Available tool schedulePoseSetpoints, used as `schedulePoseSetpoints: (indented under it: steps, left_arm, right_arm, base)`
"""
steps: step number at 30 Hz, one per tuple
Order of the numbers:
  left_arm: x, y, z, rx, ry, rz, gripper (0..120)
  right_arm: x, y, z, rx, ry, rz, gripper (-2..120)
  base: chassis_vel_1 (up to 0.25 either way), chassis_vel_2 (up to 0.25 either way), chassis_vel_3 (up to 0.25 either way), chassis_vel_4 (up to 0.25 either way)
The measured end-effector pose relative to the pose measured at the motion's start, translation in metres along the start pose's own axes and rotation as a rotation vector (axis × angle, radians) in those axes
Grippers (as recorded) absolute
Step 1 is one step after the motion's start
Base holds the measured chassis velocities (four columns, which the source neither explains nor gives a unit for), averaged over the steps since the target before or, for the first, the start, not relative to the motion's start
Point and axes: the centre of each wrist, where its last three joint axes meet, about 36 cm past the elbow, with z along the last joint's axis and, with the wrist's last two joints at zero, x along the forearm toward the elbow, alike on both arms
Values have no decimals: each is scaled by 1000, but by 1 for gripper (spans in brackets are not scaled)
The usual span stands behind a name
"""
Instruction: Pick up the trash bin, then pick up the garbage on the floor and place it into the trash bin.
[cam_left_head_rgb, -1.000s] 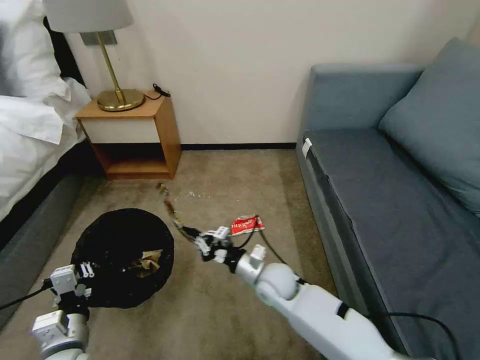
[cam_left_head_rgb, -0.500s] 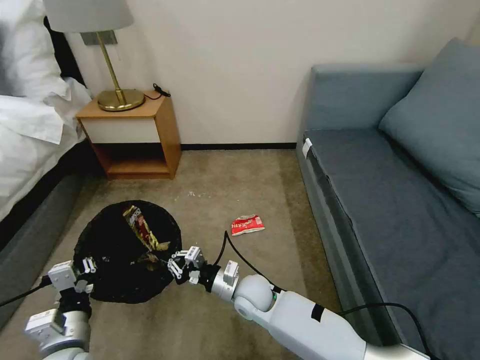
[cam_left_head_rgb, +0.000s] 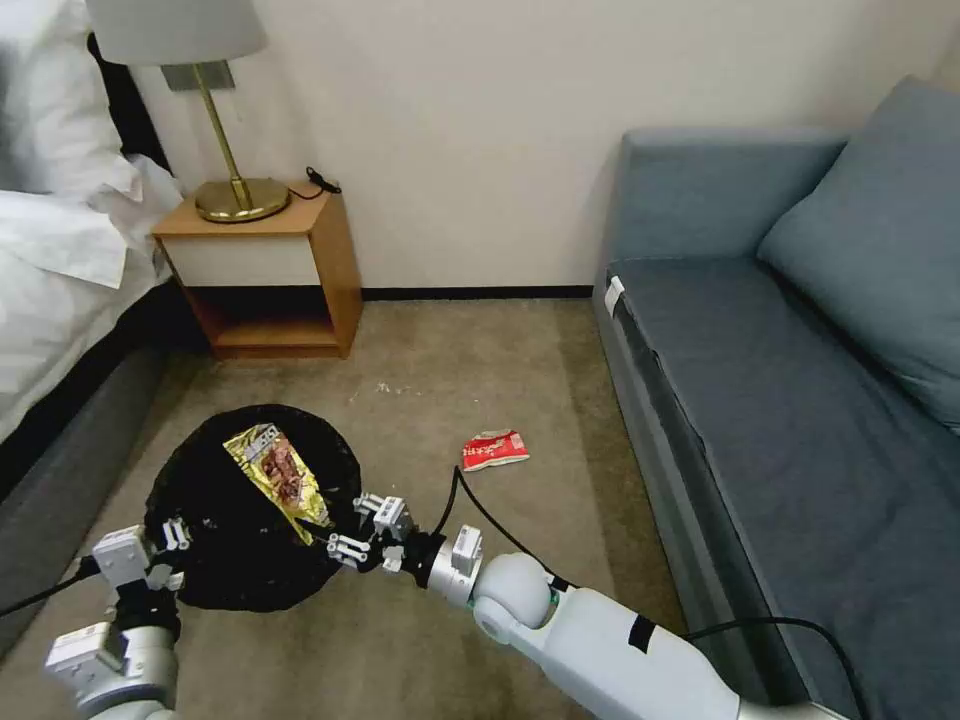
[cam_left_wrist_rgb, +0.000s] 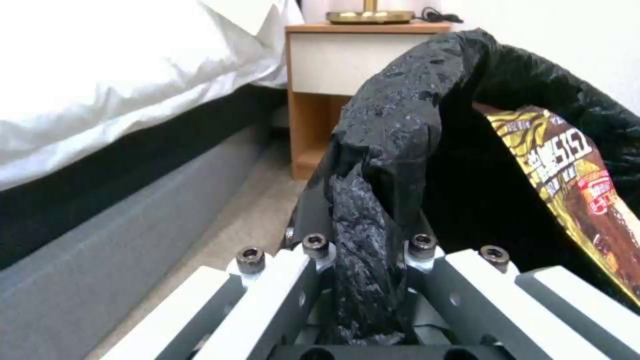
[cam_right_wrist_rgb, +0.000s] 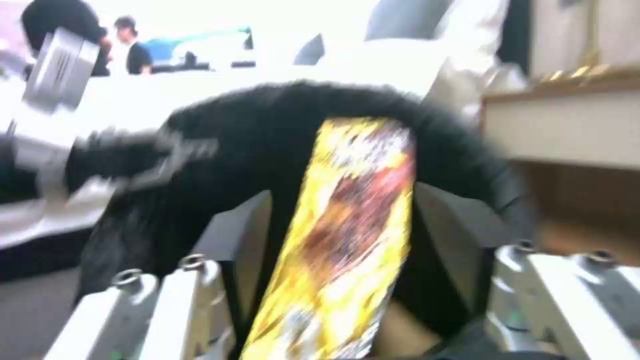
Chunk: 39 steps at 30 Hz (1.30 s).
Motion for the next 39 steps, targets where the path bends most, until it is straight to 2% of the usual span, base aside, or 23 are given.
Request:
schedulePoseSetpoints:
  steps: [3, 5, 6, 7, 10, 11, 14, 15, 17, 21, 23, 24, 26, 28, 31, 32, 35, 39]
  left_arm:
    - [-1, 1, 1, 6, 2, 2, 6]
    - [-5, 2, 0, 85, 33, 2, 6]
    - [-7, 2, 1, 116, 49, -1, 6]
    - [-7, 2, 1, 116, 49, -1, 6]
    - [-13, 4, 4, 254, 118, -26, 6]
    - [-13, 4, 4, 254, 118, -26, 6]
    - [-20, 7, 3, 381, 191, -76, 6]
    - [-20, 7, 3, 381, 191, -76, 6]
    - [-25, 10, -1, 427, 224, -105, 6]
    - [-29, 15, -3, 446, 245, -131, 6]
    - [-32, 17, -5, 464, 263, -152, 6]
    - [-32, 17, -5, 464, 263, -152, 6]
    - [-36, 20, -9, 501, 293, -183, 6]
    - [-38, 20, -11, 530, 320, -202, 6]
    - [-40, 21, -12, 553, 342, -213, 6]
    - [-42, 22, -15, 597, 379, -234, 6]
    - [-45, 22, -18, 638, 416, -264, 6]
    - [-45, 22, -19, 639, 419, -276, 6]
  right_arm:
    - [6, -8, -8, 6, -27, 20, 70]
    - [17, -16, -16, 15, -56, 51, 82]
    - [21, -17, -18, 17, -62, 61, 83]
    - [21, -17, -18, 17, -62, 61, 83]
    - [41, -24, -25, 22, -86, 110, 98]
    - [41, -24, -25, 22, -86, 110, 98]
    - [63, -28, -34, 32, -112, 164, 100]
    - [63, -28, -34, 32, -112, 164, 100]
    - [75, -28, -39, 41, -134, 192, 100]
    - [86, -22, -44, 64, -140, 247, 100]
    - [94, -16, -44, 130, -110, 327, 100]
    - [94, -16, -44, 130, -110, 327, 100]
    - [106, -11, -46, 227, -53, 452, 100]
    - [114, -9, -47, 279, -32, 502, 100]
    - [118, -7, -48, 302, -24, 523, 100]
    - [126, -2, -50, 325, -18, 551, 100]
    - [133, 1, -52, 330, -24, 566, 100]
    - [139, 1, -52, 316, -75, 557, 100]
  base:
    - [0, 0, 0, 0]
    - [0, 0, 0, 0]
    - [0, 0, 0, 0]
    - [0, 0, 0, 0]
    - [0, 0, 0, 0]
    - [0, 0, 0, 0]
    - [0, 0, 0, 0]
    - [0, 0, 0, 0]
    - [0, 0, 0, 0]
    - [0, 0, 0, 0]
    - [0, 0, 0, 0]
    - [0, 0, 0, 0]
    - [0, 0, 0, 0]
    - [0, 0, 0, 0]
    - [0, 0, 0, 0]
    - [0, 0, 0, 0]
    - [0, 0, 0, 0]
    - [0, 0, 0, 0]
